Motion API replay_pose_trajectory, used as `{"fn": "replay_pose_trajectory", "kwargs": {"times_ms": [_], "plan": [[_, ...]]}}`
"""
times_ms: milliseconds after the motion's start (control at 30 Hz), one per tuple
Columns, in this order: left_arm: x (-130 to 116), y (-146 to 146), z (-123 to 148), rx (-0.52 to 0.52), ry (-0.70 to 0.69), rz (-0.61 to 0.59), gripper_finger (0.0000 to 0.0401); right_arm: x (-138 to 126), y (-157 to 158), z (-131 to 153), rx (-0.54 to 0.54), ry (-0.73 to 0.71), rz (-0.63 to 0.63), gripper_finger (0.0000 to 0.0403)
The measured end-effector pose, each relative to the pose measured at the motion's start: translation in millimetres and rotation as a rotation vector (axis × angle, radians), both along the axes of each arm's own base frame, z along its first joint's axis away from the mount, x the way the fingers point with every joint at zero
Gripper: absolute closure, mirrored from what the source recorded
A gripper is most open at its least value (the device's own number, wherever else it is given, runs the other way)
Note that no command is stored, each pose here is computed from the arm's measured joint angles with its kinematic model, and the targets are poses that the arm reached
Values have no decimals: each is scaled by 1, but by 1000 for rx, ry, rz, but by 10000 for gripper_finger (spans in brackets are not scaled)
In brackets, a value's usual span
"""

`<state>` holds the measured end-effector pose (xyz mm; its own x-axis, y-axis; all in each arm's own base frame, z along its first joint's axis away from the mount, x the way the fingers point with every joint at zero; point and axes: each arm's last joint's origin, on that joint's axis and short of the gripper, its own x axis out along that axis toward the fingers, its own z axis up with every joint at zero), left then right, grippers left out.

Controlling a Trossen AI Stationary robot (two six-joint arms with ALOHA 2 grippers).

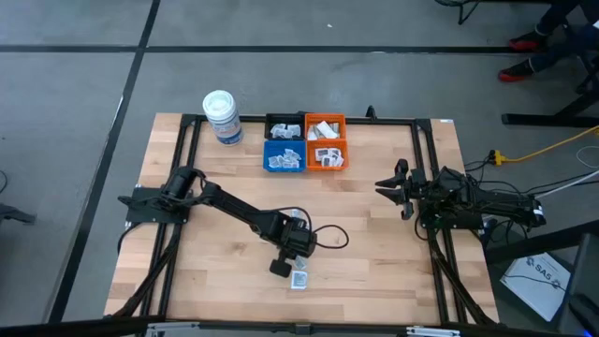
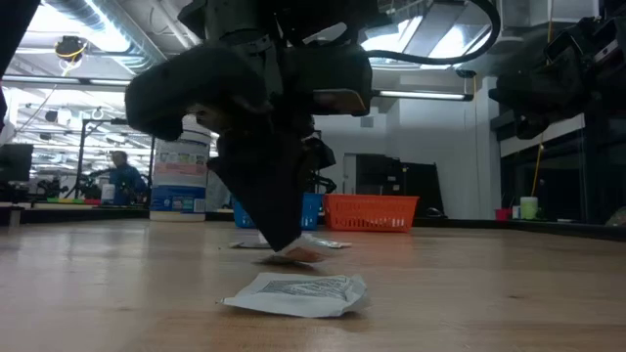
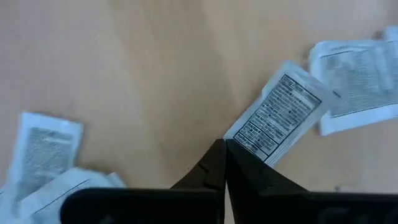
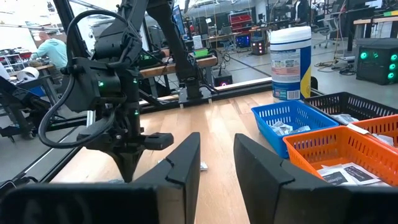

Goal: Pick & Place First Aid Supplies
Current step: Put the ointment pack into the blue bin

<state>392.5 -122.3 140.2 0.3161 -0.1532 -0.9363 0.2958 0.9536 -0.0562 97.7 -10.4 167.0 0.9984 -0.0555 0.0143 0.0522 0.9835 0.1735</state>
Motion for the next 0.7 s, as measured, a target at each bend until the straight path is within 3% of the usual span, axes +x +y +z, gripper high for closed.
{"fn": "replay_pose_trajectory", "kwargs": {"times_ms": [533, 700], "plan": [[-7, -1, 41, -179, -53, -36, 400, 0, 0, 0, 0, 0, 0, 303], [-9, 4, 57, -205, -83, 7, 400, 0, 0, 0, 0, 0, 0, 303]]}}
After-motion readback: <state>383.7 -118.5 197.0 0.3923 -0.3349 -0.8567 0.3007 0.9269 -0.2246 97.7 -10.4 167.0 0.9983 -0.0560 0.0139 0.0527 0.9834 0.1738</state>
